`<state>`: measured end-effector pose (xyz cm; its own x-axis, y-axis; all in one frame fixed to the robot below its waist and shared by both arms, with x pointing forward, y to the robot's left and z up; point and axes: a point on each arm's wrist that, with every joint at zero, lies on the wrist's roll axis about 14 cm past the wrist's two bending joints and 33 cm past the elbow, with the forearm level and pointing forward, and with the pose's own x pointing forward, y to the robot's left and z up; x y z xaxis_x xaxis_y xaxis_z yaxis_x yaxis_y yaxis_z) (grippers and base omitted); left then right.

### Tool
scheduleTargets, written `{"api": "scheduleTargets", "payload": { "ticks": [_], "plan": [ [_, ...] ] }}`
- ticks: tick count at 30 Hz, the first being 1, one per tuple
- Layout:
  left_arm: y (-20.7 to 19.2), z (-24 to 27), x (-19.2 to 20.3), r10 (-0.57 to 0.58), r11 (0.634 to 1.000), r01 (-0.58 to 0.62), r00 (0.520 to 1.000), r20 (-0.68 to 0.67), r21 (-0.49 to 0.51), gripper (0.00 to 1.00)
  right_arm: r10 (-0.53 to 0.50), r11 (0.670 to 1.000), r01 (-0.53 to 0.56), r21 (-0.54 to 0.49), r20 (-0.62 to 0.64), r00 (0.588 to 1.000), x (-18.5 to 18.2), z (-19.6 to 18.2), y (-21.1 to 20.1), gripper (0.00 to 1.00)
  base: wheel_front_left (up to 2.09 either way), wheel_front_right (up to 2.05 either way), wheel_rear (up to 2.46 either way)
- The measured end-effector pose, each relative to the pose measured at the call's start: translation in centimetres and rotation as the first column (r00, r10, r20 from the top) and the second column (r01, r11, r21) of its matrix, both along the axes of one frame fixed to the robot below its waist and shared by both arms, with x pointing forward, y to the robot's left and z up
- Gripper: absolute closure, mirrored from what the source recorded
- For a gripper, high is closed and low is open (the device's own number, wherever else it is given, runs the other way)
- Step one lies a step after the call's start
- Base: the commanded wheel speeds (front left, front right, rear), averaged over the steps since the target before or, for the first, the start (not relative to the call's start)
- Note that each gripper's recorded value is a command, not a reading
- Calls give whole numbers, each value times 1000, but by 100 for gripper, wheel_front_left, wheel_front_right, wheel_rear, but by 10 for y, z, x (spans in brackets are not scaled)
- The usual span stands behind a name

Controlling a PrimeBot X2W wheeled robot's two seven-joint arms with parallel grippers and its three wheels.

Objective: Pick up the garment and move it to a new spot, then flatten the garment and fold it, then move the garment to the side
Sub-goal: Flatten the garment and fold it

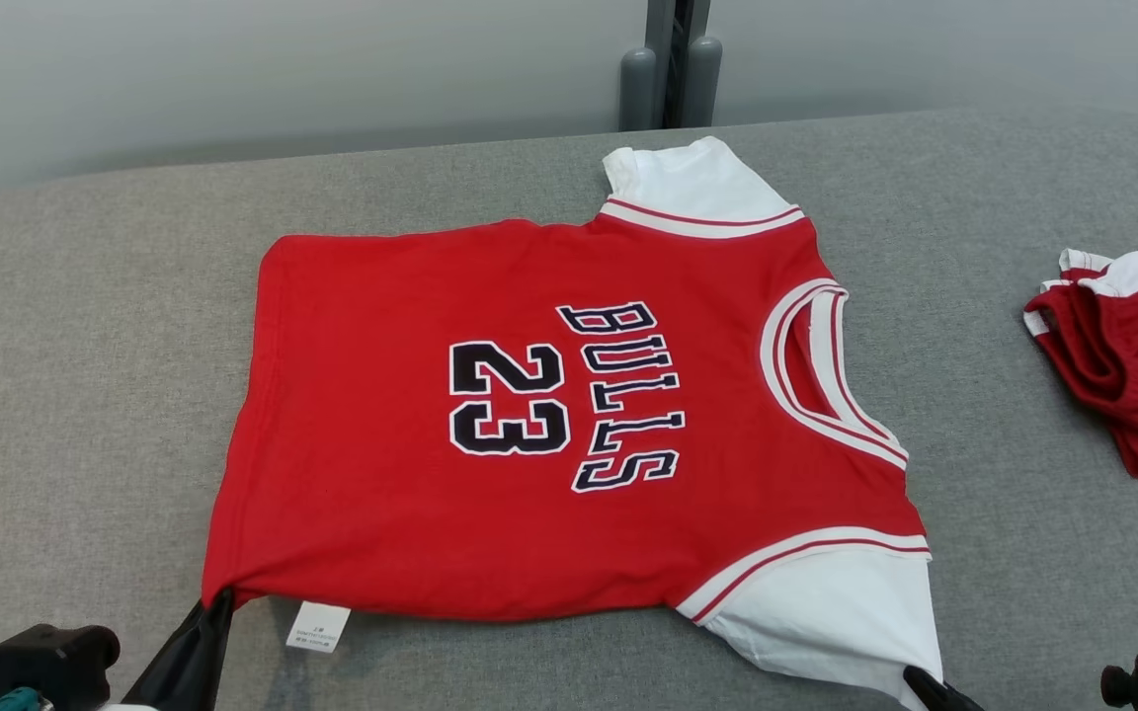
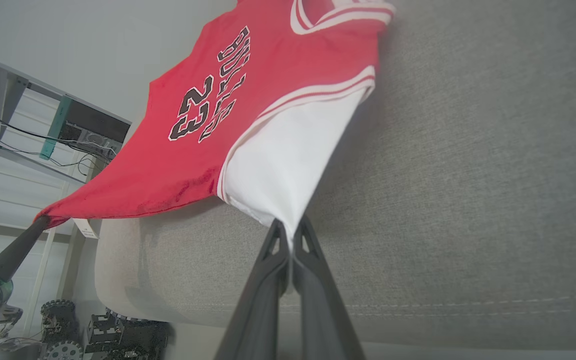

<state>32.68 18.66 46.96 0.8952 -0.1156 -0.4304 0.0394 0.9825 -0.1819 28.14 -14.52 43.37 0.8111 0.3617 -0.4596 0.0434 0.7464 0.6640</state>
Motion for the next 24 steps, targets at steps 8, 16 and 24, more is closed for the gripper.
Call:
{"api": "scheduleTargets", "payload": {
  "ticks": [8,16,24],
  "plan": [
    [-5,-10,0,-13,1000,12,999,-51,-9,100,14,999,-16,-32,-47,999,7,5,-2,100,0,0,0],
    [-10,-6,36,-68,998,68,998,-15,0,100,-3,999,2,41,15,1000,54,16,-2,100,0,0,0],
    [-9,-21,84,-94,996,94,996,-5,13,100,-9,999,5,45,94,995,129,16,-1,100,0,0,0]
  ]
}}
